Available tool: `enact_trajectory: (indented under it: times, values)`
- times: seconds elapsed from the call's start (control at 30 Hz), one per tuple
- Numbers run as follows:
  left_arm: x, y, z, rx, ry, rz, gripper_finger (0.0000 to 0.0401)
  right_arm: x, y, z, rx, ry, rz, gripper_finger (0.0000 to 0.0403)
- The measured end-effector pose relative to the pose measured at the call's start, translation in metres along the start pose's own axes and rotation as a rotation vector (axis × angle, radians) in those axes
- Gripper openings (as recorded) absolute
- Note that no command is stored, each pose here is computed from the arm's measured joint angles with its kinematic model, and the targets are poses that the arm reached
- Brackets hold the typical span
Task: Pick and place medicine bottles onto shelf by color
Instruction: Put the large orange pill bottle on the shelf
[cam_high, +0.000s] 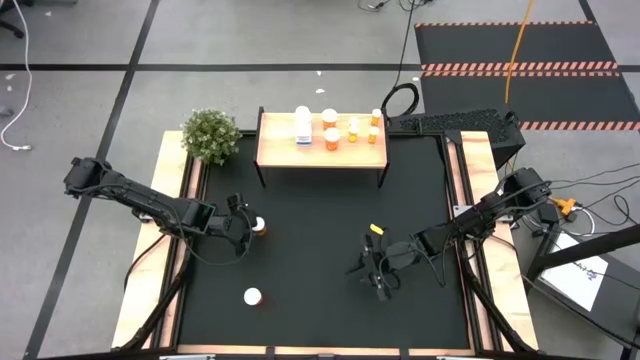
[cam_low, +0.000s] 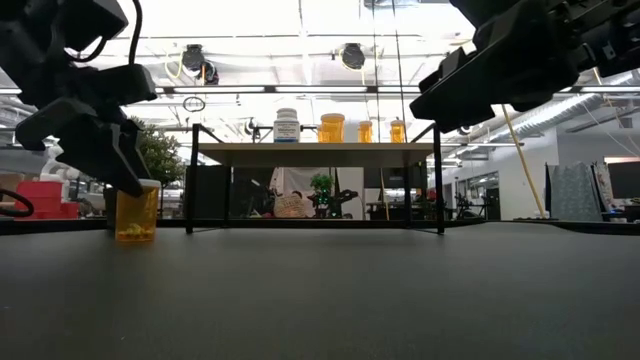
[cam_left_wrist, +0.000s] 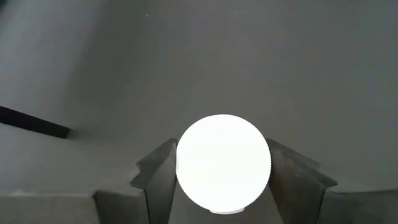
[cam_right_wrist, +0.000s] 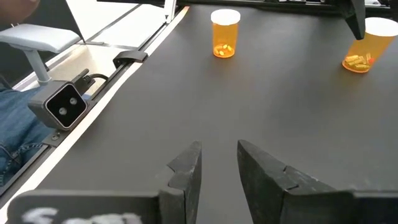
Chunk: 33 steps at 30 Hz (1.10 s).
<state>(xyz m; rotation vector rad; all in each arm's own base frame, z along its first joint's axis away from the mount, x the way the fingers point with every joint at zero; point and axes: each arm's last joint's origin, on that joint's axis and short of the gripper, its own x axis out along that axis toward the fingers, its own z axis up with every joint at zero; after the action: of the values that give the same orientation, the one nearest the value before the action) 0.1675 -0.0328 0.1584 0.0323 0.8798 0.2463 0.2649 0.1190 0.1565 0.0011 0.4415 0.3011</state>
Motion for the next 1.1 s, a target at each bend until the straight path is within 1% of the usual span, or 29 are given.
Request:
enact_trajectory:
  times: [0.1, 0.27, 0.4, 0.57, 0.73, 0.83, 0.93, 1.1]
  values:
    - [0.000, 0.000, 0.000, 0.000, 0.000, 0.000, 0.0216, 0.000, 0.000, 0.000, -0.001, 0.000, 0.001, 0.0098]
    - [-0.001, 0.000, 0.000, 0.000, -0.006, -0.003, 0.0233, 0.000, 0.000, 0.000, -0.001, 0.000, 0.001, 0.0098]
    - [-0.003, -0.001, 0.006, 0.027, -0.022, -0.008, 0.0225, 0.000, 0.000, 0.000, -0.001, 0.000, 0.000, 0.0098]
    - [-0.014, -0.002, 0.028, 0.075, -0.085, -0.022, 0.0216, 0.000, 0.000, 0.000, -0.001, 0.000, -0.001, 0.0098]
    - [-0.032, -0.003, 0.057, 0.130, -0.157, -0.032, 0.0230, 0.000, 0.000, 0.000, -0.001, 0.001, -0.001, 0.0098]
    - [-0.047, -0.003, 0.076, 0.164, -0.195, -0.034, 0.0231, 0.000, 0.000, -0.001, -0.002, 0.007, -0.002, 0.0098]
    - [-0.063, 0.001, 0.094, 0.186, -0.225, -0.026, 0.0224, 0.000, 0.000, -0.001, -0.002, 0.011, -0.001, 0.0098]
    - [-0.087, 0.015, 0.119, 0.210, -0.256, 0.013, 0.0213, 0.000, 0.001, -0.001, 0.012, 0.012, 0.000, 0.0098]
